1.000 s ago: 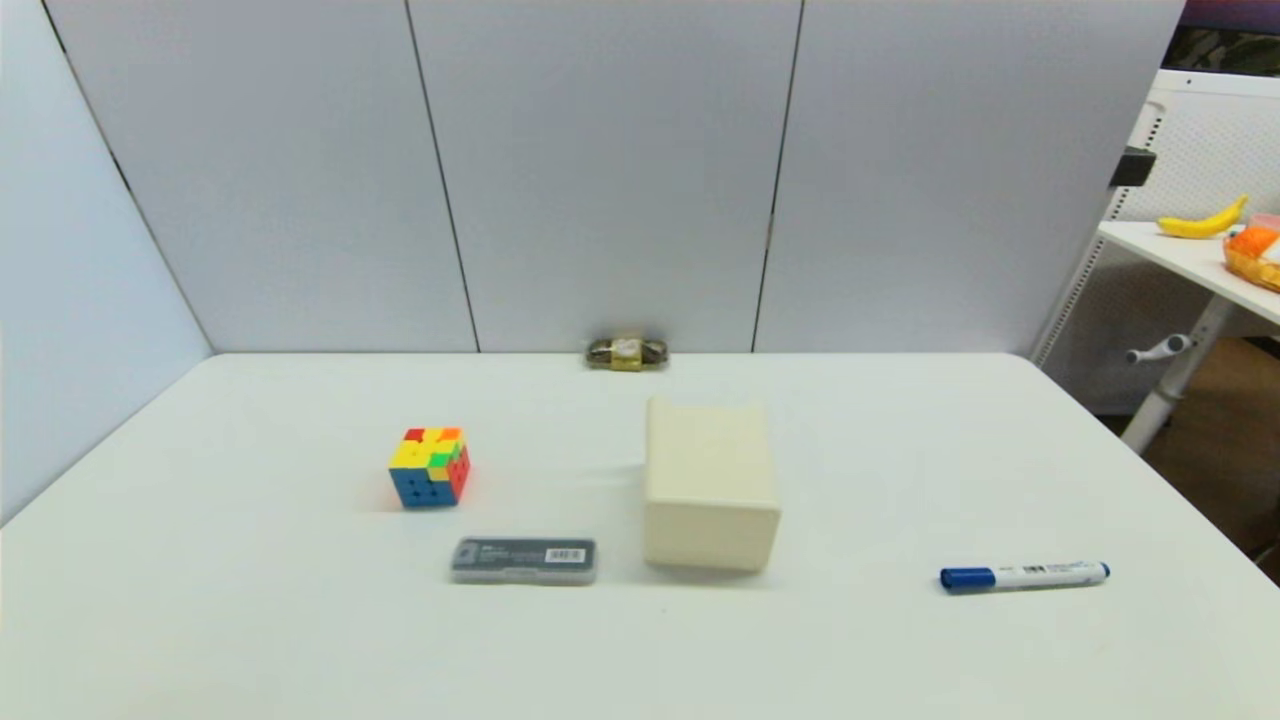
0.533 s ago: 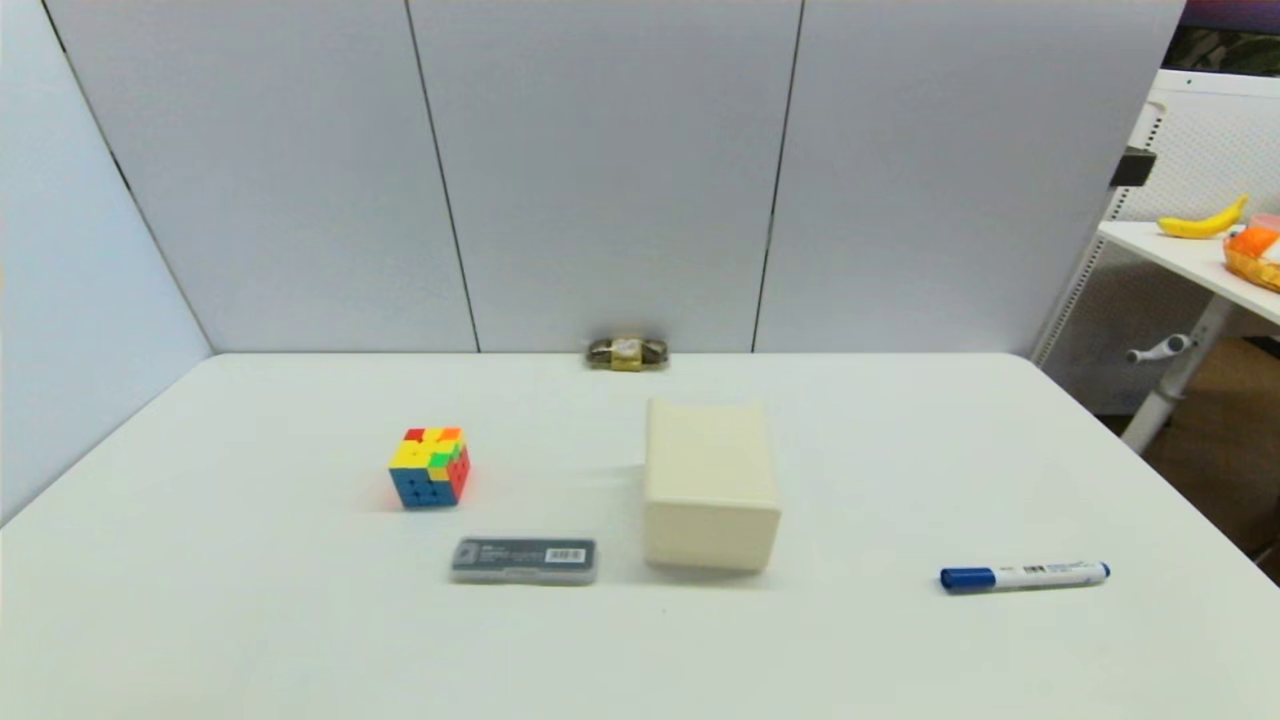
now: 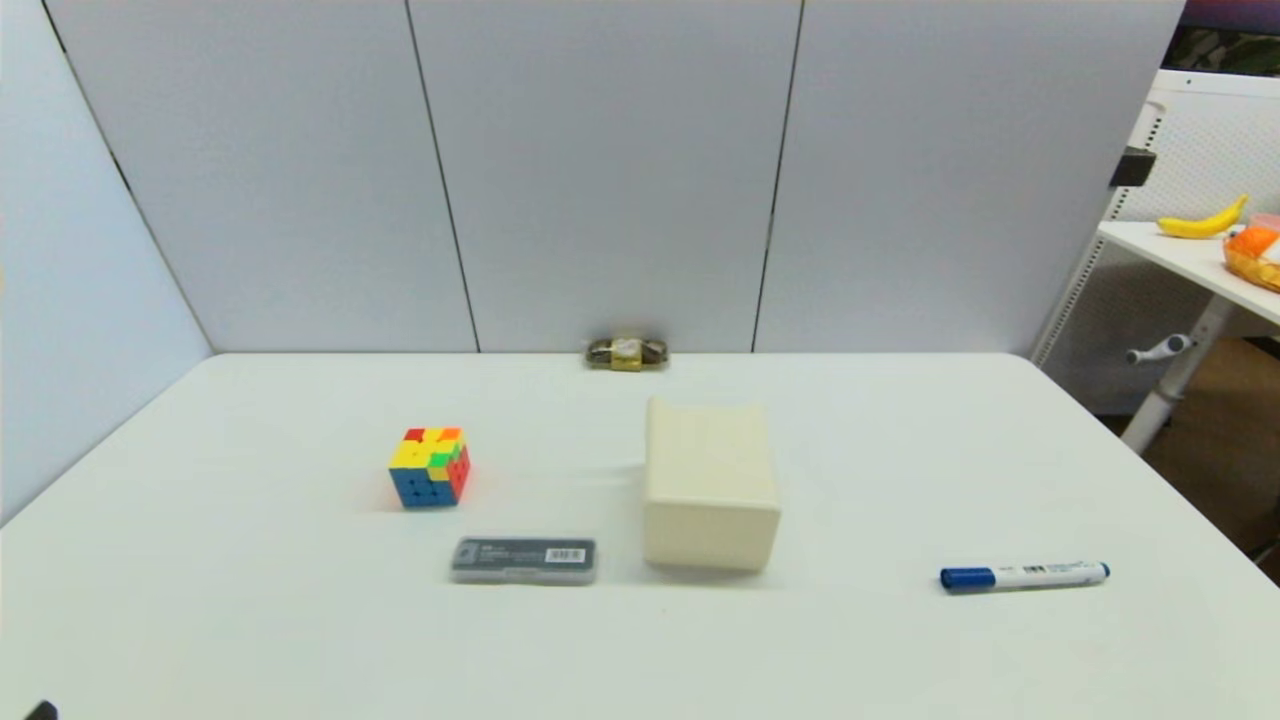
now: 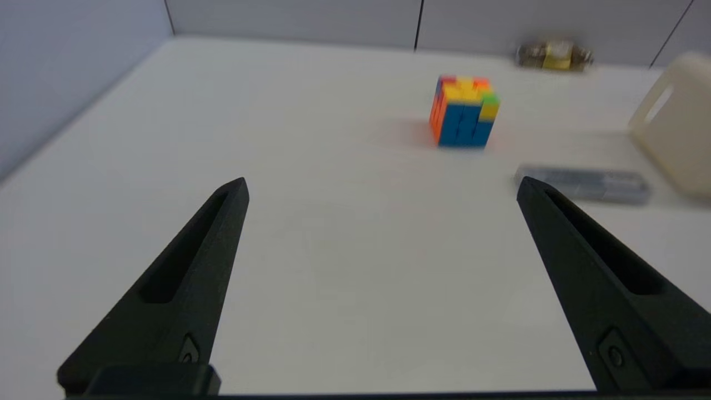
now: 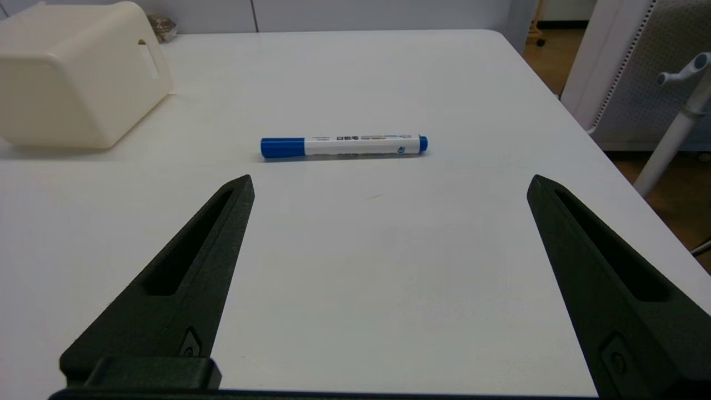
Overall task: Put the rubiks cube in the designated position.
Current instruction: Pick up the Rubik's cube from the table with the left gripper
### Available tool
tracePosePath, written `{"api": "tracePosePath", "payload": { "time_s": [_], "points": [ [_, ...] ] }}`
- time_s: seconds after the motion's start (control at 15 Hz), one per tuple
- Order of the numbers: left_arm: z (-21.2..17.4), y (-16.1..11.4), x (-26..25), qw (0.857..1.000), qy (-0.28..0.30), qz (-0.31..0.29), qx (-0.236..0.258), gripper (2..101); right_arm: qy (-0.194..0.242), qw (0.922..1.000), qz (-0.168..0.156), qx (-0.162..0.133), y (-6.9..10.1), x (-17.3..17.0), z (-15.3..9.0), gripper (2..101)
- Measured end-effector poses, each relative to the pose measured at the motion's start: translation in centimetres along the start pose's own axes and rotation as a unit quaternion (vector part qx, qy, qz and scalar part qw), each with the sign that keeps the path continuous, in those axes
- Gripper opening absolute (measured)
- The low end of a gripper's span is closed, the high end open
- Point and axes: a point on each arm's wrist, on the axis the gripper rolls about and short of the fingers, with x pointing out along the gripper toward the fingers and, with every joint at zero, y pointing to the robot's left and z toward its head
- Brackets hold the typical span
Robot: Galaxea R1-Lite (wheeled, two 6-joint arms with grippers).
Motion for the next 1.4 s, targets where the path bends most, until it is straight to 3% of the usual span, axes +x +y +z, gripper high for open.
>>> {"api": "tracePosePath", "payload": {
  "time_s": [0.33, 0.67, 0.8, 1.07, 1.4],
  "points": [
    [11.2, -0.4, 3.3, 0.999, -0.033, 0.001, 0.0, 97.9, 0.0, 1.0, 0.0, 0.0, 0.0, 0.0, 0.0, 97.3],
    [17.8, -0.7, 9.8, 0.999, -0.04, -0.007, 0.026, 97.9, 0.0, 1.0, 0.0, 0.0, 0.0, 0.0, 0.0, 97.3],
    [18.8, -0.9, 12.6, 0.998, -0.026, -0.017, 0.061, 97.9, 0.0, 1.0, 0.0, 0.0, 0.0, 0.0, 0.0, 97.3],
    [17.4, -1.6, 16.6, 0.992, 0.013, -0.098, 0.083, 97.9, 0.0, 1.0, 0.0, 0.0, 0.0, 0.0, 0.0, 97.3],
    [14.9, -1.7, 17.3, 0.988, 0.061, -0.108, 0.092, 97.9, 0.0, 1.0, 0.0, 0.0, 0.0, 0.0, 0.0, 97.3]
  ]
}}
